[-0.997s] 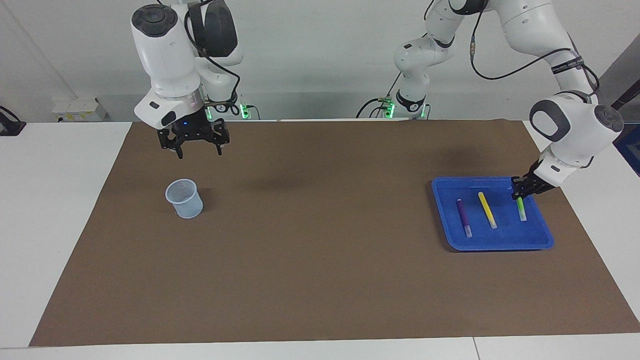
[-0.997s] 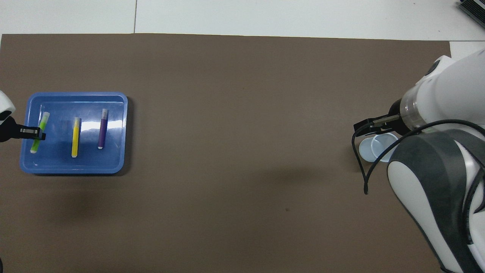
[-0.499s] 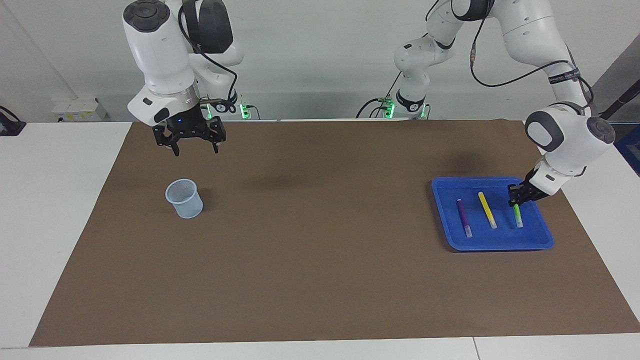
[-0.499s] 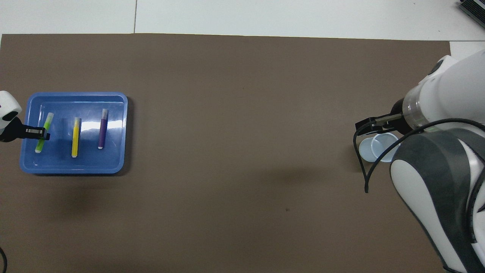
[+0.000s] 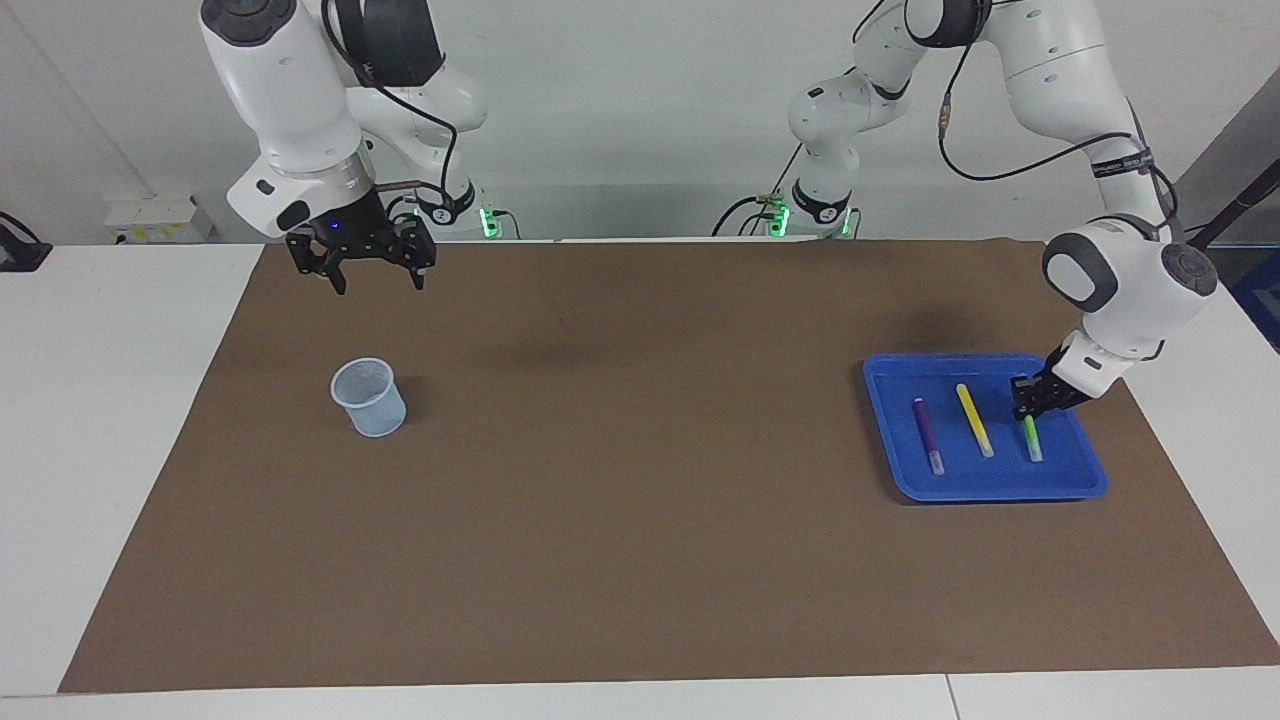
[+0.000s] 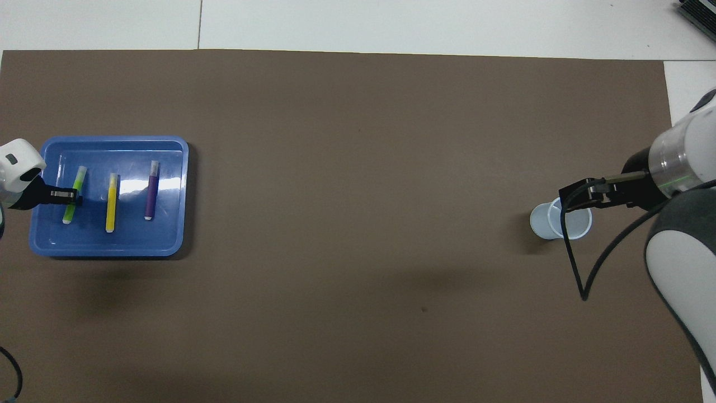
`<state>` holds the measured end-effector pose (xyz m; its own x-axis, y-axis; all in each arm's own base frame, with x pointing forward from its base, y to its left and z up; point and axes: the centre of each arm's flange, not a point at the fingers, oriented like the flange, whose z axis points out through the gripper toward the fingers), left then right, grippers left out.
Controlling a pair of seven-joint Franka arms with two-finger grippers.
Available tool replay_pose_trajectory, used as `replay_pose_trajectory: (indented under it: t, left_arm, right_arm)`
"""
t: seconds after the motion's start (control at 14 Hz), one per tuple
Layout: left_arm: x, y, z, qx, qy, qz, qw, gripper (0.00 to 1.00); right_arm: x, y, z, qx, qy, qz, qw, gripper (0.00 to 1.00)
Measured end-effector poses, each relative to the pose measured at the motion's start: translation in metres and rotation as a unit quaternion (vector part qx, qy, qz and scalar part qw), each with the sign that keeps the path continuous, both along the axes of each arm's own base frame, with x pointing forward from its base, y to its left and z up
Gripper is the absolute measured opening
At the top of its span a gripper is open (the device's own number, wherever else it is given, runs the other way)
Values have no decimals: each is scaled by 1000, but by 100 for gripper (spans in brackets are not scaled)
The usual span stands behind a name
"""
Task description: Right arm passes pens to left for tray arrangement
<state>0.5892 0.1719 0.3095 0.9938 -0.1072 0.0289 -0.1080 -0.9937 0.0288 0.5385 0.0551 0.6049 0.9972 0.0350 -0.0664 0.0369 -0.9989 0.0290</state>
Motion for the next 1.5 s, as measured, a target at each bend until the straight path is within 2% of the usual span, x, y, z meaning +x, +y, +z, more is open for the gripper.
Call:
replay_pose_trajectory:
  t: [0.36,0.43,0.78,0.85,1.5]
  left_arm:
    - [-1,-4,-4,0,-3,-3,1000,22]
    - [-1,-4,-4,0,-3,-3,1000,30]
    - [0,-5,-3,0,-4,-4,1000,91]
    - [1,-5,-1,0,-5,-4,1000,100]
    - [30,-6,66,-6,5,-14,1000,100]
  right_arm:
    - [4,-74,2,17,-5,-69,997,100]
    - [3,-80,2,17,-6,-76,997,100]
    - [3,-85,3,16,-7,-80,997,100]
    - [3,-83,3,16,-7,-79,997,100]
    - [4,-76,2,16,-5,-72,997,100]
